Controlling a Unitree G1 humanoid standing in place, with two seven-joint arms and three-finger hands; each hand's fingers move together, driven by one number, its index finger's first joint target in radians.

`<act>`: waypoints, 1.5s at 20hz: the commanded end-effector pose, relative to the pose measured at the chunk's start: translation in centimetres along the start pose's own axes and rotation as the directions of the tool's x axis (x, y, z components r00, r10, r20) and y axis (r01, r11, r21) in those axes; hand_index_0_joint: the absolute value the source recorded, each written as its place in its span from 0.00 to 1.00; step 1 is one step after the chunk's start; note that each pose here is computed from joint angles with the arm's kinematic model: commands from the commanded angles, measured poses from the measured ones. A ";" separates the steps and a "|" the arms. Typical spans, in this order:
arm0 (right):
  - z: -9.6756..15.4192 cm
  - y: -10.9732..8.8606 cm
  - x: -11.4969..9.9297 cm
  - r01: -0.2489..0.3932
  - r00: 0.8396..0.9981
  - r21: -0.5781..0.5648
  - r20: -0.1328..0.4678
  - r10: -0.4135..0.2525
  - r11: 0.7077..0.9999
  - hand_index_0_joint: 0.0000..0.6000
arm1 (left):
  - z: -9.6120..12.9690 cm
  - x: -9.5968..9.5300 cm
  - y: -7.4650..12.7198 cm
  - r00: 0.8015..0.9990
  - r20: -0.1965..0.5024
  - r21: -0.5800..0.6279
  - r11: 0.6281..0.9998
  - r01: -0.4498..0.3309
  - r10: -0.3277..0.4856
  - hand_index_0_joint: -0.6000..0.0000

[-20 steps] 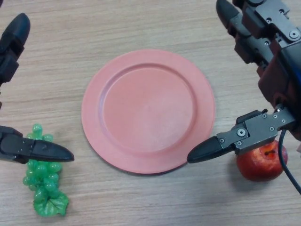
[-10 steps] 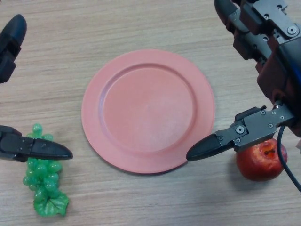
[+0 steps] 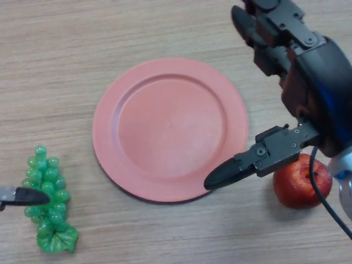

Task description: Pick up the green grapes and place it on the plate

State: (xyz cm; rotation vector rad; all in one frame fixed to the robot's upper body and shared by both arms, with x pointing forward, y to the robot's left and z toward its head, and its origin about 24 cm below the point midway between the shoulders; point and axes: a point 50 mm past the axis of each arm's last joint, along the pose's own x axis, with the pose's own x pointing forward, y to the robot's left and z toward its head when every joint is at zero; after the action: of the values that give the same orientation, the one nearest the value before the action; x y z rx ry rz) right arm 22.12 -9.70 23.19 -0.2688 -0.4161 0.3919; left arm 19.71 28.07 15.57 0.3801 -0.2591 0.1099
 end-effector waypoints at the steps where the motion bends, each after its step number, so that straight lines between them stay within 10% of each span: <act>1: 2.7 0.0 0.2 0.013 0.979 -0.012 0.203 -0.010 1.000 0.00 | 1.7 -1.4 2.7 0.990 0.117 0.220 0.970 -0.104 0.080 1.00; 6: 2.5 0.7 0.8 -0.016 0.981 0.029 0.191 0.010 0.999 0.00 | -2.7 -2.9 1.8 0.992 -0.095 0.329 0.943 -0.049 0.085 1.00; 20: 2.9 1.0 0.7 -0.038 0.980 0.052 0.198 0.027 0.998 0.00 | -7.0 -0.6 -2.5 0.981 -0.190 0.446 0.894 0.053 0.036 1.00; 21: 2.9 1.0 0.7 -0.038 0.980 0.052 0.199 0.026 0.998 0.00 | -7.0 -0.5 -2.5 0.981 -0.190 0.442 0.895 0.052 0.037 0.92; 25: 3.0 1.0 0.5 -0.035 0.979 0.050 0.201 0.025 0.998 0.00 | -6.4 -0.2 -2.8 0.988 -0.149 0.337 0.941 0.003 0.050 0.08; 30: 3.3 1.0 0.0 -0.036 0.979 0.072 0.205 0.020 0.997 0.00 | -5.8 -0.3 -2.4 0.995 -0.070 0.362 0.931 -0.044 0.074 0.00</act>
State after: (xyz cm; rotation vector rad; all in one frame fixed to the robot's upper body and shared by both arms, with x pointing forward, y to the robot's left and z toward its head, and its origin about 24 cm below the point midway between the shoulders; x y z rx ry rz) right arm 21.52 -7.61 23.53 -0.2148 -0.4234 0.4874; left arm 21.53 26.80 6.44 0.6480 -0.0098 0.1667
